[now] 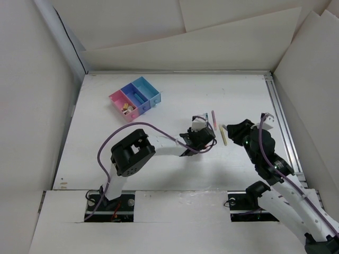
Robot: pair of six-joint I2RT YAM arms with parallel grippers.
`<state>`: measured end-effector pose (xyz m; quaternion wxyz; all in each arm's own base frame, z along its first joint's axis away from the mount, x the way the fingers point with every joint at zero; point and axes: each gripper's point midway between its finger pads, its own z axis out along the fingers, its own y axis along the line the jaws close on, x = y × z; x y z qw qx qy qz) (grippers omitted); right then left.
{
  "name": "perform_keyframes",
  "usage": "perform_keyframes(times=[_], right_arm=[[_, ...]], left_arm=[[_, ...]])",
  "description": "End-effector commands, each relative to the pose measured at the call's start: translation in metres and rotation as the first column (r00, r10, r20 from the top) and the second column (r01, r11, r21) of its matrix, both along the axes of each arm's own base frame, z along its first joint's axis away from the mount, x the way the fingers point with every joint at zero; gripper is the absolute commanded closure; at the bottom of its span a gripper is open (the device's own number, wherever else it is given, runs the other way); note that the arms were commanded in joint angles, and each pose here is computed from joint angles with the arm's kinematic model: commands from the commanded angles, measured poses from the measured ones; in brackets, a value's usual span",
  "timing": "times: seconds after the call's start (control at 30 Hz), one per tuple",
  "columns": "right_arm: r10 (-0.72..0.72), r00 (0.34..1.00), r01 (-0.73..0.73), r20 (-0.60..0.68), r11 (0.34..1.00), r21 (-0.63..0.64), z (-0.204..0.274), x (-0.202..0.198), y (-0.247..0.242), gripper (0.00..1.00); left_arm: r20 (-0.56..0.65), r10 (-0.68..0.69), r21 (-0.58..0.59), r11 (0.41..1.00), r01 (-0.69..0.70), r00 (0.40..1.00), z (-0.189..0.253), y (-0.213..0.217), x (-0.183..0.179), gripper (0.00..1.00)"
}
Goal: Sort the stationery into containers
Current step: Pick up the pen from the center of the board.
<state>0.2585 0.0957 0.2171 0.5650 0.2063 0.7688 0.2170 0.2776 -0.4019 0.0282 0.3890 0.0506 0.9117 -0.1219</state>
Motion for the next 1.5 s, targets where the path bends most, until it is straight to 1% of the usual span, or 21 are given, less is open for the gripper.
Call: perform_keyframes(times=[0.0, 0.13, 0.2, 0.27, 0.33, 0.37, 0.43, 0.5, 0.53, 0.57, 0.6, 0.67, 0.73, 0.77, 0.8, 0.9, 0.93, 1.2, 1.27, 1.4, 1.47], right_arm=[[0.007, 1.000, -0.007, 0.009, 1.000, 0.013, 0.002, 0.000, 0.003, 0.55], [0.028, 1.000, -0.028, -0.009, 1.000, 0.010, -0.003, 0.002, 0.008, 0.55], [0.028, 1.000, -0.028, -0.009, 1.000, 0.010, -0.003, 0.002, 0.008, 0.55], [0.028, 1.000, -0.028, -0.009, 1.000, 0.010, -0.003, 0.002, 0.008, 0.55], [-0.006, 1.000, 0.006, -0.019, 1.000, 0.006, -0.006, 0.002, 0.003, 0.55], [-0.006, 1.000, 0.006, -0.019, 1.000, 0.006, -0.006, 0.002, 0.003, 0.55], [-0.019, 0.999, 0.019, -0.028, 1.000, 0.007, -0.011, 0.002, 0.001, 0.55], [-0.022, 0.999, 0.022, -0.029, 1.000, 0.015, -0.013, 0.002, 0.001, 0.59], [-0.010, 0.999, 0.011, -0.031, 1.000, 0.019, -0.013, 0.002, 0.003, 0.59], [0.002, 0.999, -0.001, -0.033, 1.000, 0.022, -0.013, 0.001, 0.006, 0.60], [0.013, 0.999, -0.012, -0.043, 1.000, 0.021, -0.018, 0.000, 0.007, 0.60], [0.014, 0.999, -0.013, -0.035, 1.000, 0.026, -0.016, 0.001, 0.008, 0.60], [0.013, 0.999, -0.012, -0.043, 1.000, 0.021, -0.020, 0.000, 0.008, 0.60], [0.013, 0.999, -0.012, -0.043, 1.000, 0.021, -0.020, 0.000, 0.008, 0.60], [0.013, 0.999, -0.012, -0.043, 1.000, 0.021, -0.020, 0.000, 0.008, 0.60], [0.014, 0.999, -0.013, -0.033, 1.000, 0.026, -0.017, 0.000, 0.007, 0.59], [0.014, 0.999, -0.013, -0.033, 1.000, 0.026, -0.017, 0.000, 0.007, 0.59], [0.014, 1.000, -0.014, -0.002, 0.999, 0.043, -0.008, -0.005, 0.005, 0.59], [0.033, 0.999, -0.033, -0.005, 0.998, 0.048, -0.008, -0.006, 0.008, 0.58], [0.033, 0.999, -0.034, 0.012, 0.998, 0.056, -0.004, -0.008, 0.007, 0.58], [0.033, 0.999, -0.034, 0.012, 0.998, 0.056, -0.003, -0.009, 0.006, 0.58]], left_arm=[[0.007, 0.011, -0.021, 1.000, -0.010, 1.000, 0.012, -0.012, 0.002, 0.73], [0.003, 0.014, -0.035, 0.999, -0.013, 1.000, 0.010, -0.014, -0.003, 0.73], [0.012, 0.019, -0.052, 0.998, -0.019, 1.000, 0.016, -0.012, -0.007, 0.76], [0.019, 0.038, -0.105, 0.994, -0.036, 0.999, 0.025, -0.014, -0.007, 0.76], [0.023, 0.017, -0.145, 0.989, -0.013, 1.000, 0.030, -0.016, -0.020, 0.76], [0.017, 0.017, -0.181, 0.983, -0.014, 1.000, 0.031, -0.021, -0.020, 0.74], [0.016, 0.018, -0.210, 0.978, -0.014, 1.000, 0.038, -0.029, -0.023, 0.73], [-0.012, 0.019, -0.211, 0.977, -0.021, 1.000, 0.031, -0.035, -0.028, 0.70], [-0.020, 0.025, -0.208, 0.978, -0.028, 0.999, 0.026, -0.035, -0.028, 0.70], [-0.026, 0.018, -0.210, 0.977, -0.023, 1.000, 0.026, -0.036, -0.030, 0.67], [-0.021, 0.025, -0.241, 0.970, -0.029, 0.999, 0.030, -0.040, -0.028, 0.65], [-0.021, 0.025, -0.242, 0.970, -0.029, 0.999, 0.028, -0.040, -0.028, 0.61], [-0.021, 0.030, -0.256, 0.966, -0.035, 0.999, 0.033, -0.040, -0.028, 0.61], [-0.014, 0.030, -0.274, 0.961, -0.033, 0.999, 0.039, -0.043, -0.027, 0.57], [-0.018, 0.035, -0.280, 0.959, -0.039, 0.999, 0.039, -0.043, -0.027, 0.56], [-0.006, 0.042, -0.294, 0.955, -0.042, 0.999, 0.045, -0.049, -0.023, 0.55], [-0.005, 0.044, -0.265, 0.963, -0.043, 0.999, 0.040, -0.048, -0.022, 0.55], [0.016, 0.086, -0.167, 0.983, -0.082, 0.996, 0.020, -0.045, -0.010, 0.57], [0.025, 0.095, -0.166, 0.982, -0.089, 0.995, 0.023, -0.047, -0.007, 0.59], [0.041, 0.122, -0.106, 0.987, -0.117, 0.992, 0.015, -0.039, -0.003, 0.62], [0.047, 0.128, -0.101, 0.987, -0.123, 0.991, 0.016, -0.041, 0.000, 0.64]])
